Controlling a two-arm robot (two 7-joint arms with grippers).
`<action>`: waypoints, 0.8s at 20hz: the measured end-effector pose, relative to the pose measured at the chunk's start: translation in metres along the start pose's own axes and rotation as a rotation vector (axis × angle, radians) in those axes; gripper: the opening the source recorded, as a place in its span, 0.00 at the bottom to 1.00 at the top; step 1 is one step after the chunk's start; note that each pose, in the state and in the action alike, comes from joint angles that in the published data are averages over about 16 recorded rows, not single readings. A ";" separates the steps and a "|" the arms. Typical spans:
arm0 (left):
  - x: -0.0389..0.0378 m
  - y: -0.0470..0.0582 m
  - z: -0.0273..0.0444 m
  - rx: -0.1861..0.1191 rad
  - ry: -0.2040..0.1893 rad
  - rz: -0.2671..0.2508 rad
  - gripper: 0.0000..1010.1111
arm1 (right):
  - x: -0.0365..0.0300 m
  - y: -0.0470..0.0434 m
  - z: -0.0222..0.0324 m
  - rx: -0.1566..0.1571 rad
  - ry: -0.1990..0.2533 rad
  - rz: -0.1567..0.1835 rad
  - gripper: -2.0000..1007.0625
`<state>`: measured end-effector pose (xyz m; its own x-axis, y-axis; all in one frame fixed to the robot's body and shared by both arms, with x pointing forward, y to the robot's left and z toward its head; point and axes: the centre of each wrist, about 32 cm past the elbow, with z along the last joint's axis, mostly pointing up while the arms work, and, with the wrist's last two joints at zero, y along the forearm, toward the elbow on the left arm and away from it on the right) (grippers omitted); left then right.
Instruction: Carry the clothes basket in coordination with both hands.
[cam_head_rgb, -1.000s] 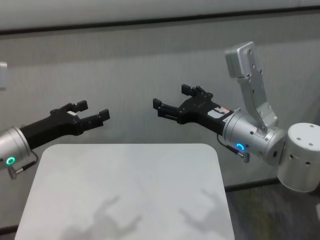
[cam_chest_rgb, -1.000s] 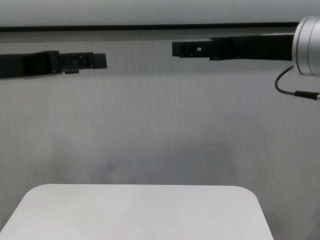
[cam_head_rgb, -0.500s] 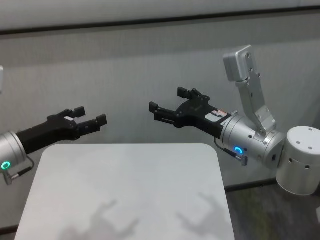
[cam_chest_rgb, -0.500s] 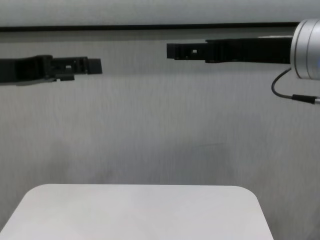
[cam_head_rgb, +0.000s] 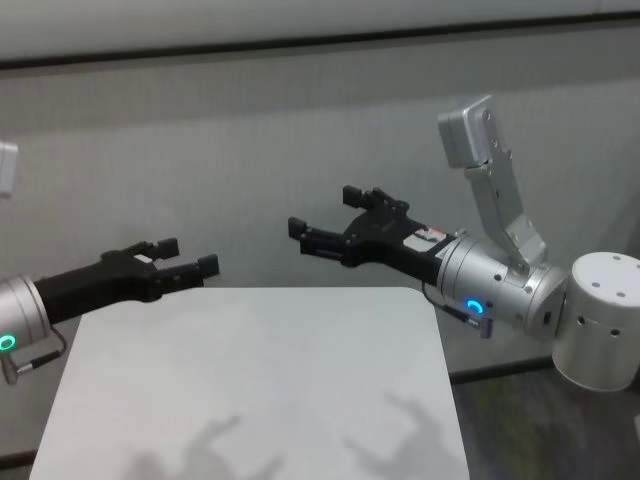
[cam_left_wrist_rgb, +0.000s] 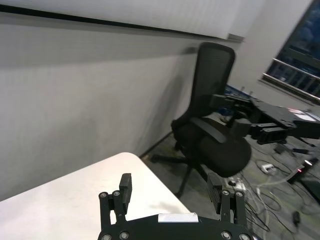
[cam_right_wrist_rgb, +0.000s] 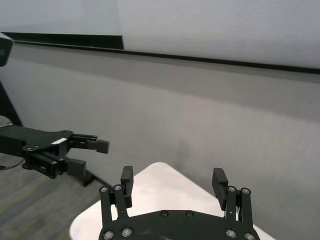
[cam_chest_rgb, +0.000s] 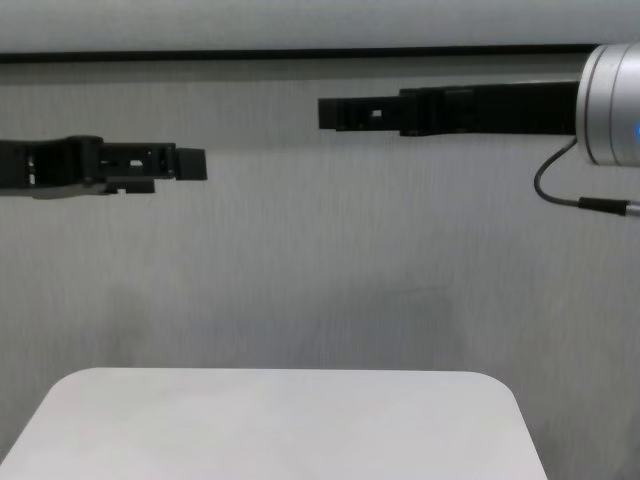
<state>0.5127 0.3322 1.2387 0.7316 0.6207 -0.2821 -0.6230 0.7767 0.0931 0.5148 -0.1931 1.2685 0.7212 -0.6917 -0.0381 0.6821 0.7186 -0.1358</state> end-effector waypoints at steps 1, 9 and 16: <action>0.0000 0.000 0.0001 0.003 -0.001 -0.006 0.99 | -0.0003 -0.0001 -0.0002 -0.003 0.004 0.008 0.99; -0.0003 0.001 -0.0007 -0.006 -0.027 -0.044 0.99 | -0.0026 -0.0010 -0.0038 -0.029 0.061 0.079 0.99; -0.0005 0.001 -0.0017 -0.024 -0.050 -0.051 0.99 | -0.0032 -0.0009 -0.0073 -0.047 0.108 0.119 0.99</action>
<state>0.5114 0.3322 1.2373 0.7753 0.5852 -0.2376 -0.5905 0.8051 0.0563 0.5110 -0.1921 1.2615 0.7772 -0.6078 -0.1626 0.5847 0.7932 -0.1701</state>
